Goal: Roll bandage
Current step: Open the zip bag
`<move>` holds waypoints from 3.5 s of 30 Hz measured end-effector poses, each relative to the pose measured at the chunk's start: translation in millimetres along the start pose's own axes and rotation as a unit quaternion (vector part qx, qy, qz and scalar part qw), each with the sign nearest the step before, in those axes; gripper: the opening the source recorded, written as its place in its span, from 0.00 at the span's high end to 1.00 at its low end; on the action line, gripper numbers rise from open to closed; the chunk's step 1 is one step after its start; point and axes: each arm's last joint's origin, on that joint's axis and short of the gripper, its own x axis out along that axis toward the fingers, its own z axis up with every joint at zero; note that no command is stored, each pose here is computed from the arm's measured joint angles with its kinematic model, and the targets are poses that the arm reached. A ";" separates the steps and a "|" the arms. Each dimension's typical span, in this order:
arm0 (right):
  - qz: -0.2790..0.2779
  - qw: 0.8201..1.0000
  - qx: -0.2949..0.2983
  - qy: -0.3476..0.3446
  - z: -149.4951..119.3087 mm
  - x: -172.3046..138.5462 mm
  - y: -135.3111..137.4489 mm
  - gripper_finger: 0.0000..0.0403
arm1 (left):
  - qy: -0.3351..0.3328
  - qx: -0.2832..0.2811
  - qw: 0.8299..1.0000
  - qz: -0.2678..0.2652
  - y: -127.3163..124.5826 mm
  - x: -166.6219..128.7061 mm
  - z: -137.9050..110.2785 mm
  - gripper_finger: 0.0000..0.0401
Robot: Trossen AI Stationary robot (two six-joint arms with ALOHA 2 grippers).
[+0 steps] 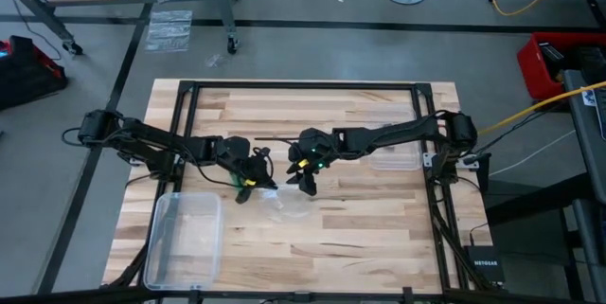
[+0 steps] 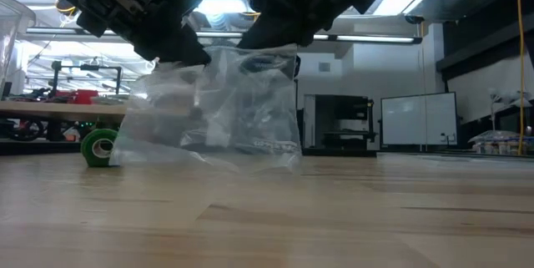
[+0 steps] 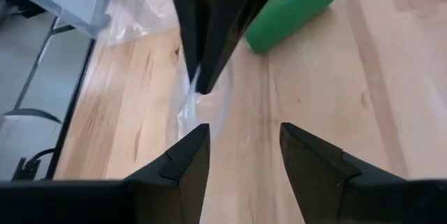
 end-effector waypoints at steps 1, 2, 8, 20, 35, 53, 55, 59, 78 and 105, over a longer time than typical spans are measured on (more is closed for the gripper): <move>0.003 1.000 0.000 0.001 -0.2 0.2 0.1 0.56 | 0.000 0.000 1.000 0.000 0.0 0.0 -0.1 1.00; 0.006 1.000 0.001 0.003 -0.4 0.3 0.2 0.56 | 0.000 0.000 1.000 0.000 0.0 0.0 -0.1 1.00; 0.026 1.000 0.000 0.007 -0.6 0.3 1.4 0.56 | 0.004 -0.001 1.000 0.000 0.0 0.0 -0.8 1.00; 0.057 0.997 0.032 0.027 -3.3 0.2 3.3 0.56 | 0.002 -0.001 0.999 0.040 2.9 -0.3 -0.6 1.00; 0.083 0.992 0.088 0.048 -5.3 -0.2 4.7 0.56 | 0.001 -0.005 0.999 0.044 3.1 -0.3 -0.4 1.00; 0.079 0.991 0.099 0.031 -2.1 -0.1 4.4 0.56 | 0.002 -0.005 0.999 0.044 2.9 -0.2 -0.7 1.00; 0.059 0.993 0.099 0.024 -1.4 -0.6 1.4 0.56 | 0.002 -0.005 0.999 0.044 2.7 -0.2 -0.7 1.00; 0.054 0.993 0.100 0.022 -1.0 -0.7 0.5 0.56 | 0.002 -0.005 0.999 0.044 2.7 -0.2 -0.7 1.00; 0.100 0.985 0.122 0.064 -8.6 5.3 0.7 0.56 | -0.002 -0.004 0.999 0.044 3.0 -0.3 0.1 1.00; 0.151 0.974 0.154 0.074 -10.3 16.9 -0.8 0.73 | -0.005 -0.003 0.999 0.049 3.3 -0.3 0.7 1.00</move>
